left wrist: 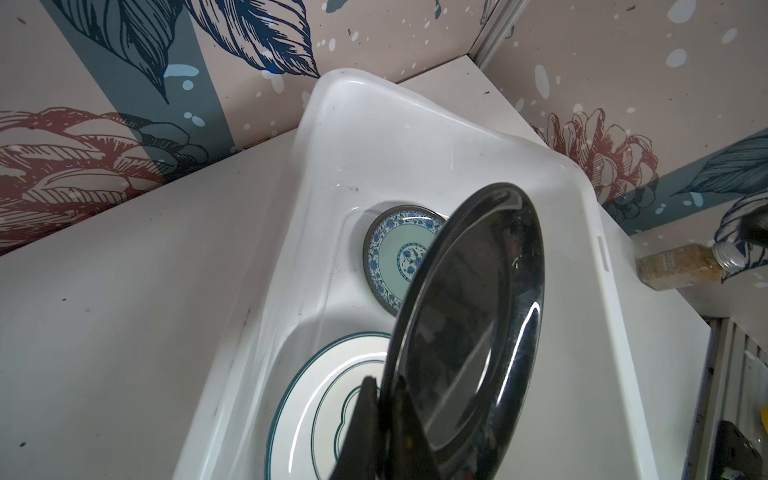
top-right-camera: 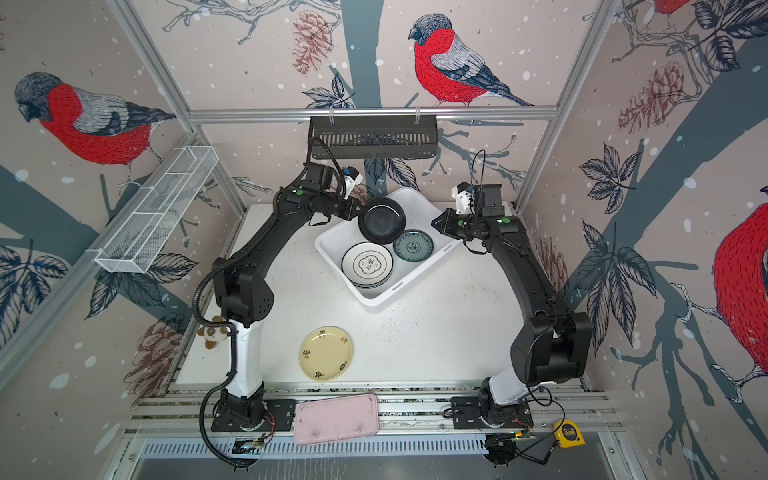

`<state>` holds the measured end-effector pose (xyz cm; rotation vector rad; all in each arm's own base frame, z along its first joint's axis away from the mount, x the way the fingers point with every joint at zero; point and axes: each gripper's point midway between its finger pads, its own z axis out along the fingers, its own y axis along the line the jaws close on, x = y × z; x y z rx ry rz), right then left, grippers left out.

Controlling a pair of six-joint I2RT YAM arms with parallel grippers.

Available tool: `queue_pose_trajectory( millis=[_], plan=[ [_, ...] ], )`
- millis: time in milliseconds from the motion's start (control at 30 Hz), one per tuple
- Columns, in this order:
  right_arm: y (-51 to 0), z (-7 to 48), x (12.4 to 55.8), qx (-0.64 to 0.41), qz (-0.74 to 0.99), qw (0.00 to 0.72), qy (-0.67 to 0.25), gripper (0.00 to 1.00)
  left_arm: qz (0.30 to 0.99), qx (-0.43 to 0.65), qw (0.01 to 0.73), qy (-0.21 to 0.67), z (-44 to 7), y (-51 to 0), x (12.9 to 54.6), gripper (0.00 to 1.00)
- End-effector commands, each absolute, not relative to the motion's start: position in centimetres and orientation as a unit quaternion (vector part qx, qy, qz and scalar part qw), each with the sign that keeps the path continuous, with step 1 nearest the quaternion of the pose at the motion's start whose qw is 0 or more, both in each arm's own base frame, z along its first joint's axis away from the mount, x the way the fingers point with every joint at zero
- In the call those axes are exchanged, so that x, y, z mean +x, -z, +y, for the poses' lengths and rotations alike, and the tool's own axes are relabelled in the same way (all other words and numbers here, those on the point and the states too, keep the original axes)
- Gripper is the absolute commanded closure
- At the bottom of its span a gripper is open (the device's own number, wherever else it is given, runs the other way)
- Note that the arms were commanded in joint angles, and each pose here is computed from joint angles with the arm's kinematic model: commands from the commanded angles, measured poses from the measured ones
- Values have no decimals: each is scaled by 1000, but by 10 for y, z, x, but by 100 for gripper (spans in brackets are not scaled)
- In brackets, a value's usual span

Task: Place the plates into the plastic bin on the countertop
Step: 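Move the black plate over the blue-floral plate in the bin with the left gripper, then lower the black plate onto the blue-floral plate with the left gripper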

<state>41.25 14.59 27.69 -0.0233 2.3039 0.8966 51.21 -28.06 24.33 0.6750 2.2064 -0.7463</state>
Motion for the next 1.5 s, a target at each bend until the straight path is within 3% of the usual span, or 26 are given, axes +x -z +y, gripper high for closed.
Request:
queue_pose_trajectory(
  millis=[0, 433, 1467],
  plan=[
    [-275, 141, 405, 4, 885, 324, -335, 78, 842, 227, 391, 295, -293, -251, 532, 100],
    [-277, 134, 383, 31, 883, 329, -335, 78, 852, 219, 357, 315, -350, -199, 542, 100],
    [-278, 136, 354, 57, 886, 315, -335, 77, 861, 225, 326, 318, -394, -109, 552, 100]
  ],
)
